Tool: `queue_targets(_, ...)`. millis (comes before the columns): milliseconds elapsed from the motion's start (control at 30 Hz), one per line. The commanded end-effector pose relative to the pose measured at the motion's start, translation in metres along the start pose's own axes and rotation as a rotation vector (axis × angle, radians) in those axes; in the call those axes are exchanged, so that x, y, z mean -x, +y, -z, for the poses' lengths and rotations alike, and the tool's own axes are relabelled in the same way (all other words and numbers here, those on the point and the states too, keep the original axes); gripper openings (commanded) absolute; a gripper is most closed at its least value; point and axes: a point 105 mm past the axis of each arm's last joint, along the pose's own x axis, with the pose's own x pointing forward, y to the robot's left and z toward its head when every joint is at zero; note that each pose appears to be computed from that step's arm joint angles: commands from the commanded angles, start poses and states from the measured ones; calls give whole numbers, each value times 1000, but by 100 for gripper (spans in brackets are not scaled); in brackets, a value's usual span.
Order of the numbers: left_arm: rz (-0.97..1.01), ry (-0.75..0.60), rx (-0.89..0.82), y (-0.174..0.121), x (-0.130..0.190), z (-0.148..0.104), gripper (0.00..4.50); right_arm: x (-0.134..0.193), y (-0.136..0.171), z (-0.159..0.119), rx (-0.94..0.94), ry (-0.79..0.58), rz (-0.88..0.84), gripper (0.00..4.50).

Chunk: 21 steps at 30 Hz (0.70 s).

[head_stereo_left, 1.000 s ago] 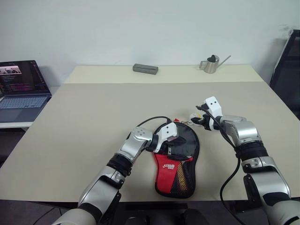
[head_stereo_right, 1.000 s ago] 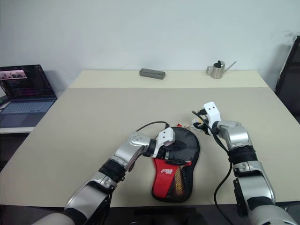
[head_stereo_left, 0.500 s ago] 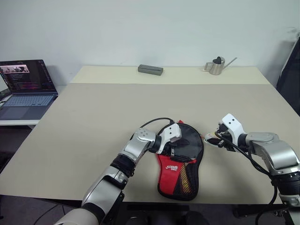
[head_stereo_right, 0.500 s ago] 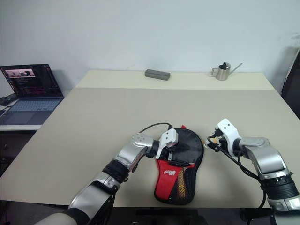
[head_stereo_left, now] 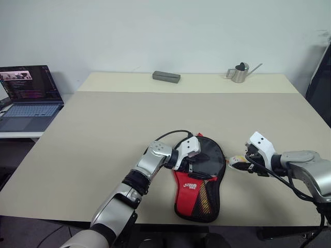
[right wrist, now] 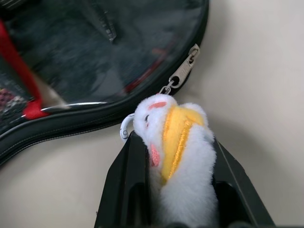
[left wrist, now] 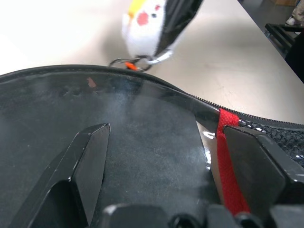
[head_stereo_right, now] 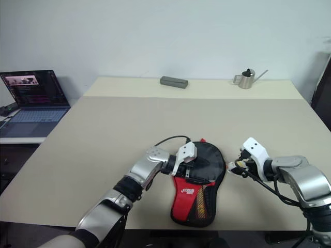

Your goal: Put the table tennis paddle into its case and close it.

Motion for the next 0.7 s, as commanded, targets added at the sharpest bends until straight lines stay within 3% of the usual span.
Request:
queue_targets(33, 25, 183, 198, -19, -1, 66, 415, 9, 11, -6, 24, -12, -51, 80)
queue_targets(700, 47, 184, 195, -22, -6, 65, 415, 31, 76, 24, 100, 88, -296, 80)
